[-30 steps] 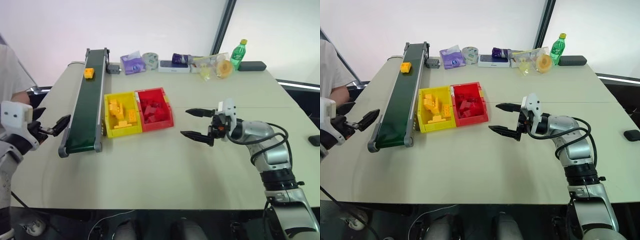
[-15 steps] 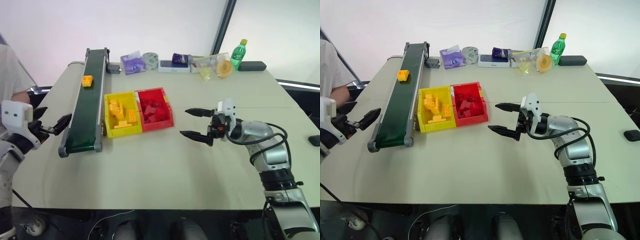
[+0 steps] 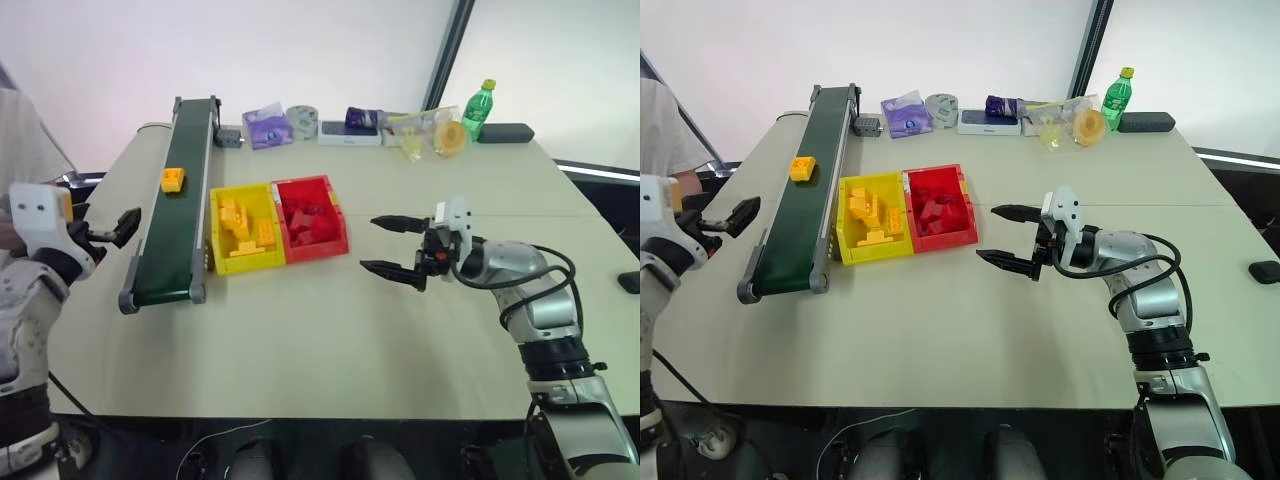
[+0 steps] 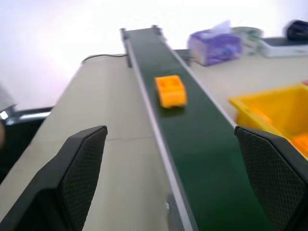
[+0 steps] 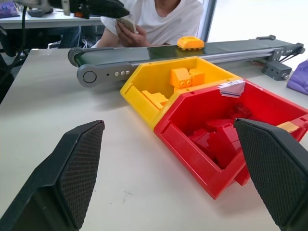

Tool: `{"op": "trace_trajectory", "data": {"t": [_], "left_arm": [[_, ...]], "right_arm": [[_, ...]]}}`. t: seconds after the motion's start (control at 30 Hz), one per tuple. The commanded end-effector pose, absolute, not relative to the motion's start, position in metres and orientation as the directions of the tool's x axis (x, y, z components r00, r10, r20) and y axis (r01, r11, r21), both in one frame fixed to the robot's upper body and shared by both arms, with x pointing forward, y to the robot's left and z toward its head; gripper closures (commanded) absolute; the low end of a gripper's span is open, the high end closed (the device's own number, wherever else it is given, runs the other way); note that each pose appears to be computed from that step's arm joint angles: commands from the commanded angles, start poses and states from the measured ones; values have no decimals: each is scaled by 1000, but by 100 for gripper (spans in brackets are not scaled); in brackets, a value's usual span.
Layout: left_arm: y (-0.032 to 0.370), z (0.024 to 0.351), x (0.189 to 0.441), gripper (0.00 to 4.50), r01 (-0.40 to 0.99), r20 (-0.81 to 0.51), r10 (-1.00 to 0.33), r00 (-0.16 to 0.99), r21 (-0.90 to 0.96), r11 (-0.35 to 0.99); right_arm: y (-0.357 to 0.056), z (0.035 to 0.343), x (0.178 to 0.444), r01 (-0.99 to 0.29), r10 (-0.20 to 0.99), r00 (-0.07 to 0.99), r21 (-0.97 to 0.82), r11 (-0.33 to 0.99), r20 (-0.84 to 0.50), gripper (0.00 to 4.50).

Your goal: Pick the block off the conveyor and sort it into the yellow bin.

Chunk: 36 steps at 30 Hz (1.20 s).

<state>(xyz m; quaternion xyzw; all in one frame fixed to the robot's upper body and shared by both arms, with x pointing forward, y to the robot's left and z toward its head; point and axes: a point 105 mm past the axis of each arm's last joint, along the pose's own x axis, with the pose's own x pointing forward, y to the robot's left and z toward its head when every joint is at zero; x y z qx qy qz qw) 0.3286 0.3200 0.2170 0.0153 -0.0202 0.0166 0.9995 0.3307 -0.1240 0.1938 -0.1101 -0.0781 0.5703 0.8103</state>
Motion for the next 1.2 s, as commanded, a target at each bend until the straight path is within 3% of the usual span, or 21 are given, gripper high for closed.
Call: {"op": "trace_trajectory", "data": {"t": [0.03, 0.43, 0.93, 1.03, 1.17, 1.2], "left_arm": [[311, 222, 335, 3, -67, 44, 68, 997, -17, 998], [302, 203, 350, 3, -85, -114, 87, 990, 15, 996], [288, 196, 356, 3, -24, -173, 18, 985, -31, 999], [285, 188, 355, 83, -25, -196, 20, 980, -24, 999], [285, 197, 356, 291, -28, -155, 21, 988, -45, 999], [285, 197, 356, 320, -22, -157, 16, 987, -42, 999]], "right_arm": [[-121, 213, 327, -891, 948, 318, -331, 309, 31, 0], [-121, 211, 327, -892, 947, 319, -327, 311, 29, 0], [-123, 209, 325, -890, 943, 332, -322, 324, 33, 0], [-124, 210, 325, -887, 942, 335, -325, 327, 34, 0], [-124, 209, 325, -886, 941, 336, -326, 328, 33, 0], [-124, 209, 325, -886, 941, 337, -326, 329, 33, 0]]}}
